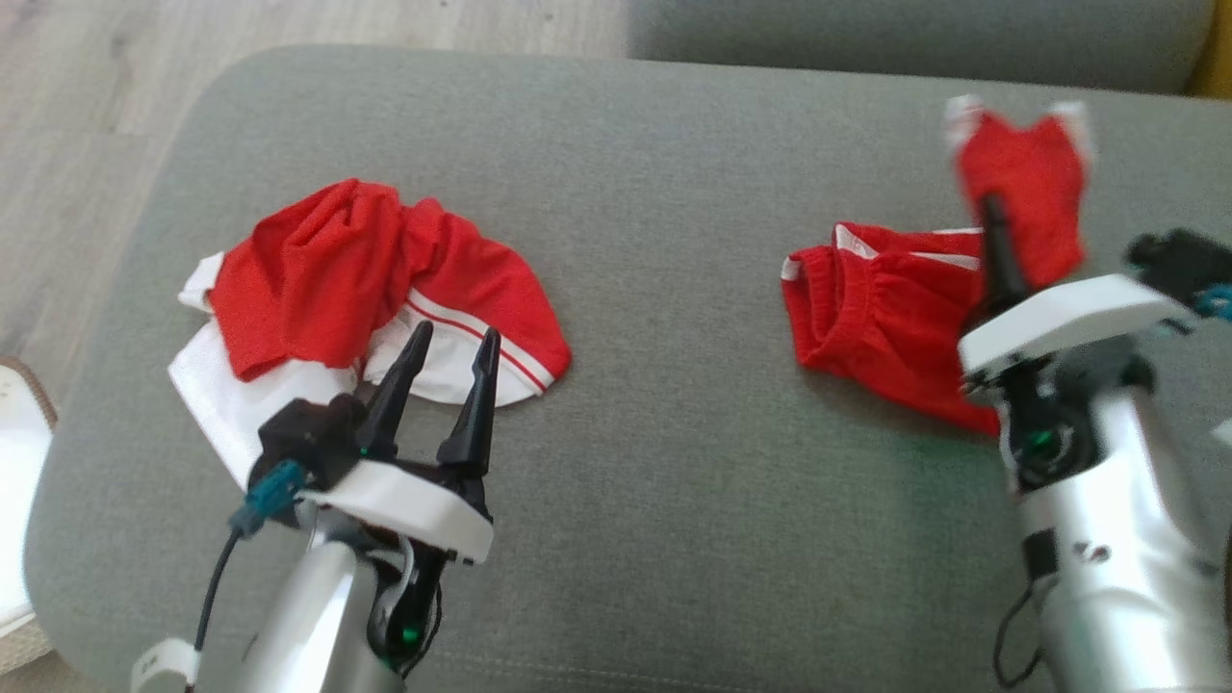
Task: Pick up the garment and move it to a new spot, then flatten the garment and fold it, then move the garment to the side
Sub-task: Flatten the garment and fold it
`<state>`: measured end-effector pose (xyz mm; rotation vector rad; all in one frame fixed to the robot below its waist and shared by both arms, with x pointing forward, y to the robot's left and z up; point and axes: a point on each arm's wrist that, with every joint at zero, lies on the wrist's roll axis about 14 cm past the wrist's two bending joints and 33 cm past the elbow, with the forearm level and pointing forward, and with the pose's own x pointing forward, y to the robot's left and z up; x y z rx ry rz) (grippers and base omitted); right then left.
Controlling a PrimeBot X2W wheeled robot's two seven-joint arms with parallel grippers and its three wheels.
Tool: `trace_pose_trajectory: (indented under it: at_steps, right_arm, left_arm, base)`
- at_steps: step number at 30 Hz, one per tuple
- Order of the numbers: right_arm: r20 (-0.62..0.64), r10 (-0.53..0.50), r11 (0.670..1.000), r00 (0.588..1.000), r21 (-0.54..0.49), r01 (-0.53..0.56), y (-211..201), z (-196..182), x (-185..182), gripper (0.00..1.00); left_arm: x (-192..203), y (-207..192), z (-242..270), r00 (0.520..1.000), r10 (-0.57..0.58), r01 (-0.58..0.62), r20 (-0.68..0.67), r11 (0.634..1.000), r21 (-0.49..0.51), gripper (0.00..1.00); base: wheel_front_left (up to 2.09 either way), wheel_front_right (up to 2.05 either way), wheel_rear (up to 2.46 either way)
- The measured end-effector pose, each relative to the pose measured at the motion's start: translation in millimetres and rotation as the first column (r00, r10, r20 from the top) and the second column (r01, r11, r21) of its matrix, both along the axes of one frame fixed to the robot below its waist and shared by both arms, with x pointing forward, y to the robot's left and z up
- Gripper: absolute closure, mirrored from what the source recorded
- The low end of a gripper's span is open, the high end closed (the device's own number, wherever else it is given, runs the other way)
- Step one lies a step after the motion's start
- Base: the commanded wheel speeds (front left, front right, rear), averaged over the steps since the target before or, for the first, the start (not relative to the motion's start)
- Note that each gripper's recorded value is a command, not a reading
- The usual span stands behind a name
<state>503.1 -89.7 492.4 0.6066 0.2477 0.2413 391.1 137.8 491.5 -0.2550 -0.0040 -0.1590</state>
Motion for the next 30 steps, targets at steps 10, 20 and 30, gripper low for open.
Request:
trace_pose_trajectory:
  at_steps: [10,20,30]
  right_arm:
    - [-0.067,0.266,0.962,0.962,-0.043,-0.269,80,-26,-48,1.0]
    - [-0.142,0.359,0.906,0.923,-0.183,-0.381,98,-67,-76,0.0]
    - [-0.008,0.378,0.899,0.926,-0.236,-0.369,99,-39,-84,0.0]
  left_arm:
    - [-23,19,-7,0.998,0.065,-0.065,-0.023,0.998,-0.004,0.0]
    - [-22,20,-9,0.997,0.068,-0.069,-0.027,0.998,-0.005,0.0]
    - [-13,5,-1,1.0,0.021,-0.021,-0.003,1.0,-0.013,0.0]
  base:
    - [0.0,0.0,0.0]
    - [0.0,0.0,0.0]
    - [0.0,0.0,0.0]
